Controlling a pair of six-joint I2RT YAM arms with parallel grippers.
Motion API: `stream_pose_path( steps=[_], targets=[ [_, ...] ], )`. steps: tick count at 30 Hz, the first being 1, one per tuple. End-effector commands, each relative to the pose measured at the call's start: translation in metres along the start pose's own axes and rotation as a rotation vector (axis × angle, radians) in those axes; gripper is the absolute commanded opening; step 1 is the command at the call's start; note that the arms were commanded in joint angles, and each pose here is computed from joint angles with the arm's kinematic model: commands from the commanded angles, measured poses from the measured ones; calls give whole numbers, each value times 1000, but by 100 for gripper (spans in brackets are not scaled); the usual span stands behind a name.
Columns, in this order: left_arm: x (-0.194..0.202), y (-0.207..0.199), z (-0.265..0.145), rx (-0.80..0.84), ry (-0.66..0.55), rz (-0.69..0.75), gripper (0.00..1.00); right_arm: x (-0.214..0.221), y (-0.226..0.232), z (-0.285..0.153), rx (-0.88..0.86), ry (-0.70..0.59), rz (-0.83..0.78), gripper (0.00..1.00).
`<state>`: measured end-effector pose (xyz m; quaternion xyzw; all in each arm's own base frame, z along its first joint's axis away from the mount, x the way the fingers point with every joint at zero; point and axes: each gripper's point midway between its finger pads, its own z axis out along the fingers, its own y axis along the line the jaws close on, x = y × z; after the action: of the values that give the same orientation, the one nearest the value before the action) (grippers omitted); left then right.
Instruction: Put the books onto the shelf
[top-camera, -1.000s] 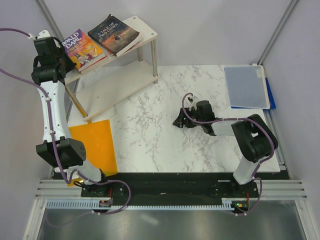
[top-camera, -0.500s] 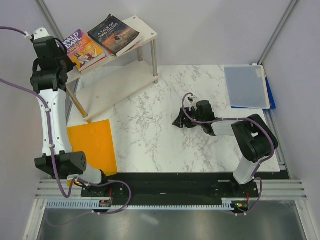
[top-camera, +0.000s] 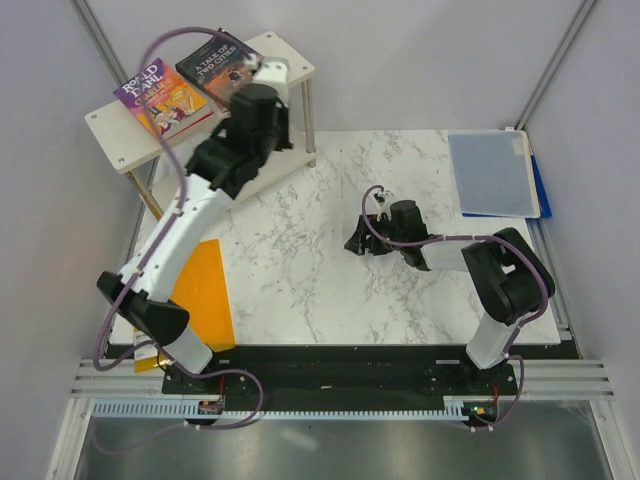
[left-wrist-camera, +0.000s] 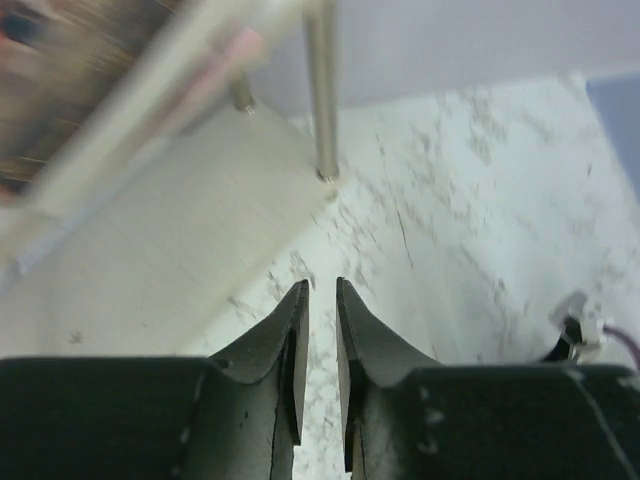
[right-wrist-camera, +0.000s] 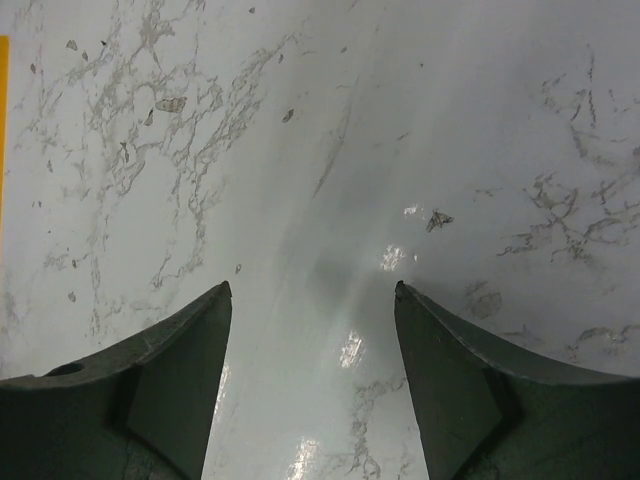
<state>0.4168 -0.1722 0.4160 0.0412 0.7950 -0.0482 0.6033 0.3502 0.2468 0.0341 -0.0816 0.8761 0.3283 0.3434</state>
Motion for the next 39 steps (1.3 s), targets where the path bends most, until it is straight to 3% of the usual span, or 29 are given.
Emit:
stream_pose_path(
  steps=[1,3,7,10,15,21,32,39],
  targets=[
    [92,-44,32,-8,180,206,30,46,-40,-3,170,142,24,76],
    [144,-59,48,37,274,202,41,48,-43,-2,181,150,22,79],
    [222,-78,62,120,399,166,82,53,-52,-3,220,166,26,86],
    [271,-81,66,141,484,162,100,55,-56,-3,241,173,19,90],
    [327,-83,64,171,599,158,100,52,-65,-3,296,169,10,95],
    [361,-88,61,224,663,134,100,34,-72,-7,369,141,-9,98],
    [363,-71,62,299,672,-12,100,-32,-75,-27,511,-16,-67,98],
    [354,-46,63,309,638,-93,100,-49,-77,-37,565,-54,-73,98]
  ],
)
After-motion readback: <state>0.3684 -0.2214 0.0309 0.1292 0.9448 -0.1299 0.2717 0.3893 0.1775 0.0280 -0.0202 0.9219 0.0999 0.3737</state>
